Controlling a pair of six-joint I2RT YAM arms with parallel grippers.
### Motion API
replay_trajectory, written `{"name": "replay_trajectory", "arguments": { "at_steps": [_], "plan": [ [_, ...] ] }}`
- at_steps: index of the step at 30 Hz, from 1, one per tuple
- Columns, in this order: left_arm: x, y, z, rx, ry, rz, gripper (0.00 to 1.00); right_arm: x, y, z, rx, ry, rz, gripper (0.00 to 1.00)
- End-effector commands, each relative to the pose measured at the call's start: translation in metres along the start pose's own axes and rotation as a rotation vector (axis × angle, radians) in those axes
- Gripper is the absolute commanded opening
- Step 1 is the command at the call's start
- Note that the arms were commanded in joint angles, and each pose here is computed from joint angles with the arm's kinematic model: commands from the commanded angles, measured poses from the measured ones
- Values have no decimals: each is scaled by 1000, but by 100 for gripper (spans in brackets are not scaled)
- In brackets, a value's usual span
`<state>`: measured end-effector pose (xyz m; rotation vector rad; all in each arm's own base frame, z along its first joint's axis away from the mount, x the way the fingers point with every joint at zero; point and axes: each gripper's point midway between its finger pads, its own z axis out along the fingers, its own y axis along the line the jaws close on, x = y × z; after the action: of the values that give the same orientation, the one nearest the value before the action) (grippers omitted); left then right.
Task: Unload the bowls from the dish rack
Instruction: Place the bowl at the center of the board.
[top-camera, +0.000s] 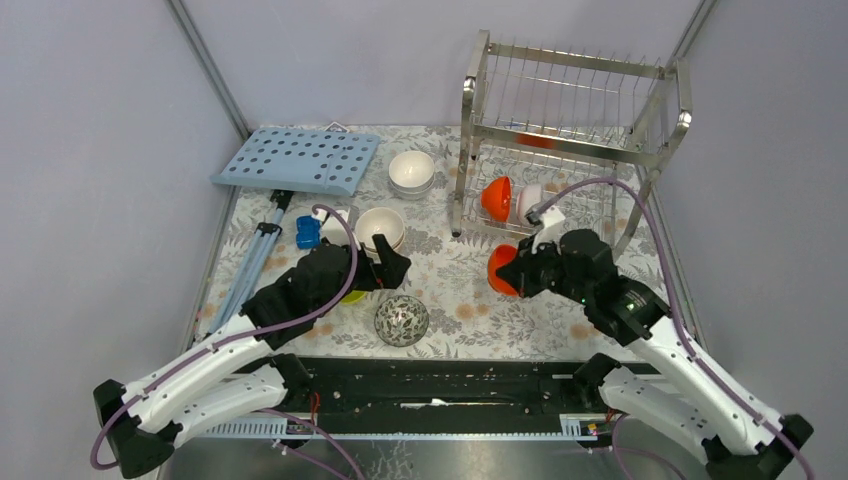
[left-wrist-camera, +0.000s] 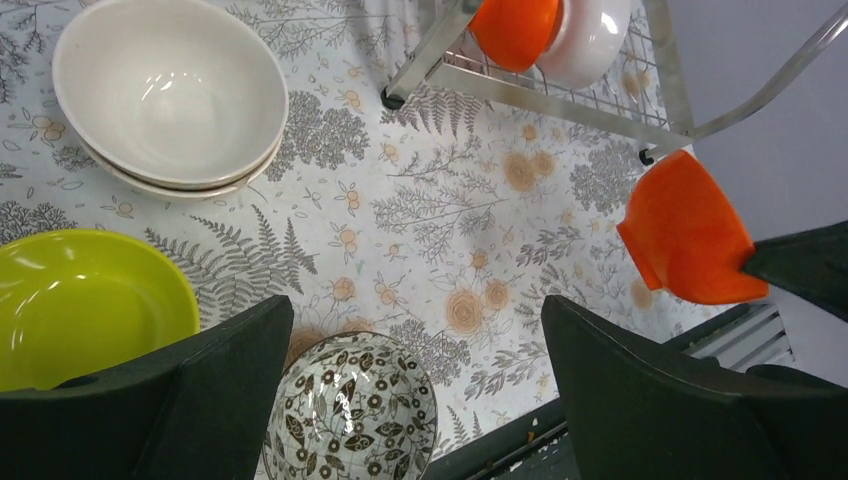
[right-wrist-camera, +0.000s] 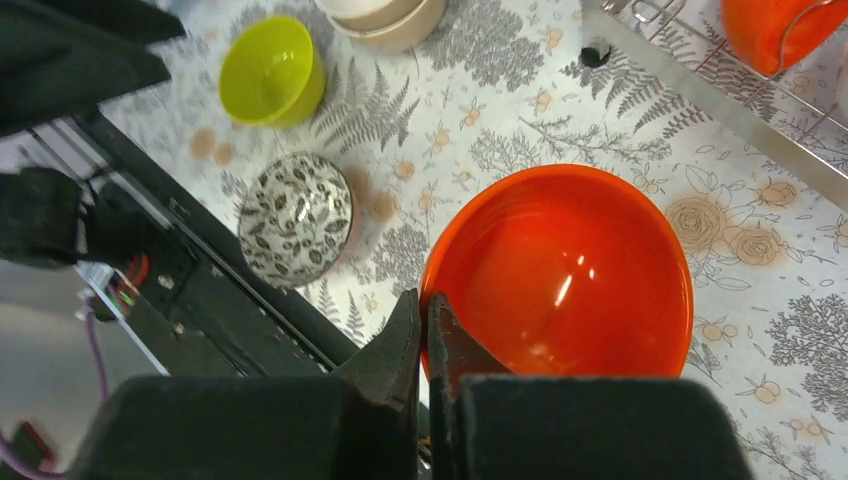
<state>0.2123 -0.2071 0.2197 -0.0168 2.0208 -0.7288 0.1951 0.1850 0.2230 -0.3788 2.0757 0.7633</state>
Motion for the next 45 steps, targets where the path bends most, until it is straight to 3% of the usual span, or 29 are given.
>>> {"name": "replay_trajectory", "arguments": {
  "at_steps": [1,12,19,23,29,34,41,45],
  "plan": [
    [-17,-20,-8,71,-17,20,99,-13,15,2,56,-30,-159,0],
    [21,-44,1,199,186,90,99,49,66,26,45,134,-617,0],
    [49,-68,5,330,358,138,99,72,93,17,-16,137,-910,0],
    [66,-84,2,431,467,157,99,79,96,12,-17,136,-1015,0],
    [76,-95,11,446,507,195,95,82,97,14,-13,143,-1053,0],
    [91,-94,24,394,528,228,80,83,99,18,-6,128,-1039,0],
    [94,-84,38,290,509,248,44,82,98,17,-3,122,-1018,0],
    [89,-87,40,275,488,241,41,84,100,17,-12,125,-1003,0]
  ]
}}
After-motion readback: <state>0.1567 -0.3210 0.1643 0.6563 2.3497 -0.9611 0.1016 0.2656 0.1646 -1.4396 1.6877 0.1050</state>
